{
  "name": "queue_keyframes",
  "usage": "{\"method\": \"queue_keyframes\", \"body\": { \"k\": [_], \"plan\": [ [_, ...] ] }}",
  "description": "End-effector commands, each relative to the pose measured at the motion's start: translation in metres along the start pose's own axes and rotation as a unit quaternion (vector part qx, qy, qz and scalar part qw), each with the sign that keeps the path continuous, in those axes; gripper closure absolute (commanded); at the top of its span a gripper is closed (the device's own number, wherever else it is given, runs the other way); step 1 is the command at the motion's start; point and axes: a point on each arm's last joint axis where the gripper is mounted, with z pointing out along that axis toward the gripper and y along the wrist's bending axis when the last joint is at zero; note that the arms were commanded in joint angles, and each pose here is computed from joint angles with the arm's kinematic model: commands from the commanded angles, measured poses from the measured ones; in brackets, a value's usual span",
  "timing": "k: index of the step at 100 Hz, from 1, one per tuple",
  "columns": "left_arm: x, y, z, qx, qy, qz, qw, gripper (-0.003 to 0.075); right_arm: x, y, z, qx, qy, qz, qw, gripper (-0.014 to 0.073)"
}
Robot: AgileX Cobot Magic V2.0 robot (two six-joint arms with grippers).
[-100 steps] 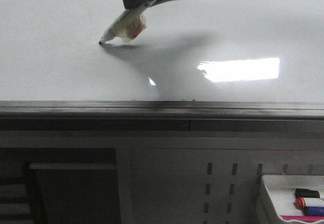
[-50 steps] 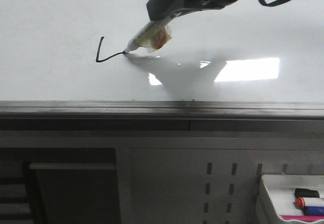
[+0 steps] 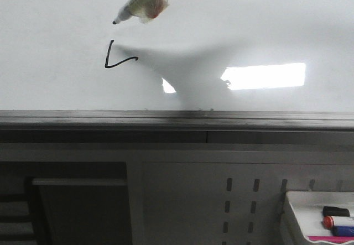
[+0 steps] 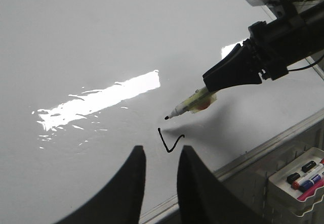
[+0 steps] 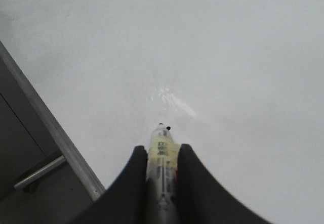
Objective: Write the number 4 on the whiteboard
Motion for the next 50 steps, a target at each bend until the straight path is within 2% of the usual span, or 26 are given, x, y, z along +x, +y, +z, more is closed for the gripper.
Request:
{"method": "queue_keyframes", "body": {
  "k": [1,11,27,50],
  "plan": [
    [-0.016,0.0,-0.002,0.008,-0.048,0.0,0.999,0.0586,-0.01,-0.007,-0.001,0.022,-0.016,-0.002,1.0,0.0659],
    [-0.016,0.0,-0.002,0.008,-0.048,0.0,0.999,0.0586,-0.005,-0.01,0.006,0.031,-0.006,0.0,0.999,0.0659],
    [-0.016,-0.001,-0.002,0.009,-0.049,0.0,0.999,0.0586,0.009,-0.002,0.009,-0.004,0.016,0.013,1.0,0.0659],
    [-0.016,-0.001,-0.002,0.009,-0.049,0.0,0.999,0.0586,0.038,0.002,0.009,-0.02,0.059,0.036,0.997,0.0659]
  ]
}}
